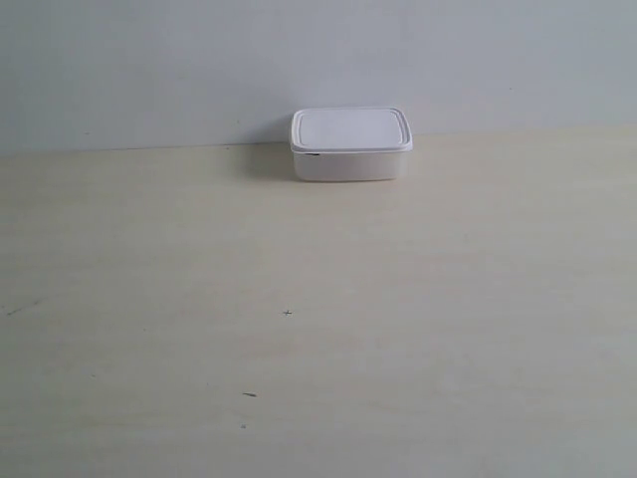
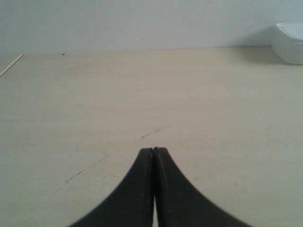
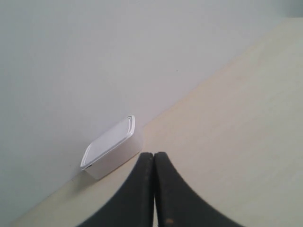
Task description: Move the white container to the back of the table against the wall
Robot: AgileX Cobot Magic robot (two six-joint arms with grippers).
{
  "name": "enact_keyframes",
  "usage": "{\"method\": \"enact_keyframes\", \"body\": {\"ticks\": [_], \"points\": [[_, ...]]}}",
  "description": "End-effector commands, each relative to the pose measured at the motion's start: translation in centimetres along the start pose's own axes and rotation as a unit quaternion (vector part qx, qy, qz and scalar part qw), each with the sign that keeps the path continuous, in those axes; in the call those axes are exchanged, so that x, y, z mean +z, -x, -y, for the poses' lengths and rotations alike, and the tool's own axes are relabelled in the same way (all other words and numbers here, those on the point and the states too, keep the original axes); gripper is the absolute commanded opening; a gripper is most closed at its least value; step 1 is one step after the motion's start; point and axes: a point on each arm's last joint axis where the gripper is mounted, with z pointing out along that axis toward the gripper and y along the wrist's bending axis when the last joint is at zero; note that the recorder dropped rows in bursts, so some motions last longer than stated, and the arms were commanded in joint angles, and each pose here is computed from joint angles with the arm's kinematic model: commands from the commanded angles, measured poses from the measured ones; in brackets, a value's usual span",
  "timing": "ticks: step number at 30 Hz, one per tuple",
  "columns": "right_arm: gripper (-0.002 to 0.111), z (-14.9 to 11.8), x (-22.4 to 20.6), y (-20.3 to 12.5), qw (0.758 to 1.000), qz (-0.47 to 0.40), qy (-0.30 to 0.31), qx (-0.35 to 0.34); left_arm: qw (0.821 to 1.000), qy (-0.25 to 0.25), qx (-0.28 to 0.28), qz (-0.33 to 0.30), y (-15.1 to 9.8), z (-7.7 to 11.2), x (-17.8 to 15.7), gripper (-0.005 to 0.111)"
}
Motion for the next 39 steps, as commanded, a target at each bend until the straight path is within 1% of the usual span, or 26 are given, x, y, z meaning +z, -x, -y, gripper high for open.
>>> {"method": "enact_keyframes", "body": {"ticks": [1, 4, 5, 7, 8, 12, 16, 39], "points": [[0.0, 0.3, -0.01, 0.03, 0.995, 0.007, -0.013, -0.095, 1.0, -0.001, -0.006, 0.005, -0.01, 0.02, -0.01, 0.0], [0.0, 0.54, -0.01, -0.04, 0.985, 0.0, -0.026, -0.169, 1.0, -0.001, -0.006, 0.005, -0.01, 0.02, -0.01, 0.0], [0.0, 0.76, -0.03, -0.17, 0.977, -0.01, -0.036, -0.21, 1.0, -0.001, -0.006, 0.005, -0.01, 0.02, -0.01, 0.0], [0.0, 1.2, -0.08, -0.51, 0.962, -0.037, -0.054, -0.264, 1.0, -0.001, -0.006, 0.005, -0.01, 0.02, -0.01, 0.0], [0.0, 1.22, -0.08, -0.51, 0.959, -0.037, -0.055, -0.275, 1.0, -0.001, -0.006, 0.005, -0.01, 0.02, -0.01, 0.0], [0.0, 1.21, -0.08, -0.51, 0.96, -0.037, -0.055, -0.274, 1.0, -0.001, -0.006, 0.005, -0.01, 0.02, -0.01, 0.0], [0.0, 1.28, -0.1, -0.61, 0.95, -0.045, -0.055, -0.305, 1.0, -0.001, -0.006, 0.005, -0.01, 0.02, -0.01, 0.0], [0.0, 1.26, -0.09, -0.57, 0.951, -0.043, -0.055, -0.301, 1.0, -0.001, -0.006, 0.005, -0.01, 0.02, -0.01, 0.0]]}}
